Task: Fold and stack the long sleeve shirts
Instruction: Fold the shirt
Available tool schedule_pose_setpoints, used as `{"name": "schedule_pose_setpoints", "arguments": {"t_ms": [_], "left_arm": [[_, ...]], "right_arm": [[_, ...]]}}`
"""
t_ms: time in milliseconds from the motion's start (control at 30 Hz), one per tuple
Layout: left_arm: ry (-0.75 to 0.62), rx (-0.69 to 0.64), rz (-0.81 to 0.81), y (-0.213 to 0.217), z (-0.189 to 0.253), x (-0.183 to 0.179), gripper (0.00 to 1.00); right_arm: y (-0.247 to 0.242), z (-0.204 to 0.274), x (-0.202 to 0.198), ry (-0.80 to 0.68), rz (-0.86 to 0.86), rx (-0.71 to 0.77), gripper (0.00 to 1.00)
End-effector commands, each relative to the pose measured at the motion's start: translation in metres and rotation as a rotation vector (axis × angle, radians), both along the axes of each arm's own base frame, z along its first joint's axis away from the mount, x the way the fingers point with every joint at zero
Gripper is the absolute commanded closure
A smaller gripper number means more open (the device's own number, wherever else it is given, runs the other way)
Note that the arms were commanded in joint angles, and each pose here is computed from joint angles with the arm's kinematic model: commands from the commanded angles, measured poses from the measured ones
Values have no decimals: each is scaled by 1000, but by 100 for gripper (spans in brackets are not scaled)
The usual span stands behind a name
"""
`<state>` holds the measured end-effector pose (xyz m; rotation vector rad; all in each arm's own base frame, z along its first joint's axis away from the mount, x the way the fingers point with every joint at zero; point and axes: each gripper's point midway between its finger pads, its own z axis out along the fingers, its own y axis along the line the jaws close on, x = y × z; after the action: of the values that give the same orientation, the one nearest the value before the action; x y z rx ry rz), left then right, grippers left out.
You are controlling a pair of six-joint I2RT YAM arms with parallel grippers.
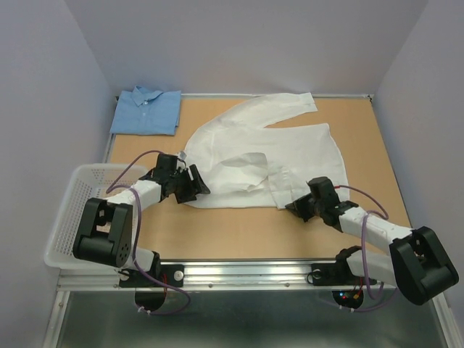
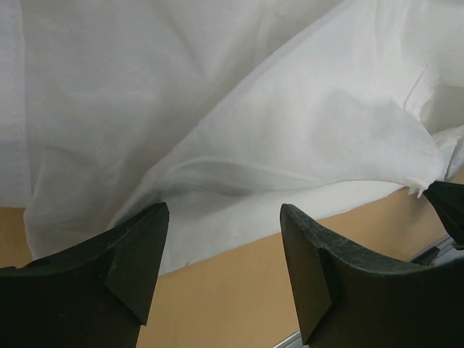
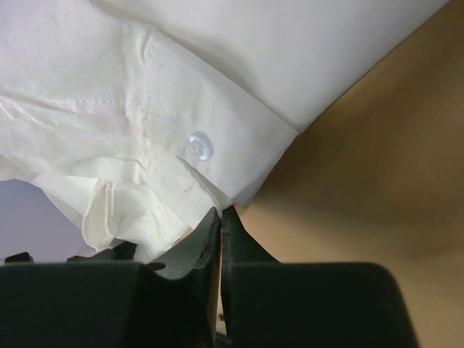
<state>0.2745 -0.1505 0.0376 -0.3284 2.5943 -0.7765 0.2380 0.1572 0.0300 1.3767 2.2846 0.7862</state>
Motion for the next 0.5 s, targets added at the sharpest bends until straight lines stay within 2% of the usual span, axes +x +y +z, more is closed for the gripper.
{"name": "schedule_pose_setpoints", "arguments": {"t_ms": [0, 267, 467], "left_arm": [[0, 9, -14, 0, -7, -3, 25], [41, 11, -12, 1, -20, -9, 25], [41, 14, -10, 2, -20, -10, 25]], "right_arm": [[1, 23, 20, -101, -4, -19, 98], [-6, 55, 30, -194, 25, -88, 99], [-27, 62, 36, -209, 45, -258, 99]]}}
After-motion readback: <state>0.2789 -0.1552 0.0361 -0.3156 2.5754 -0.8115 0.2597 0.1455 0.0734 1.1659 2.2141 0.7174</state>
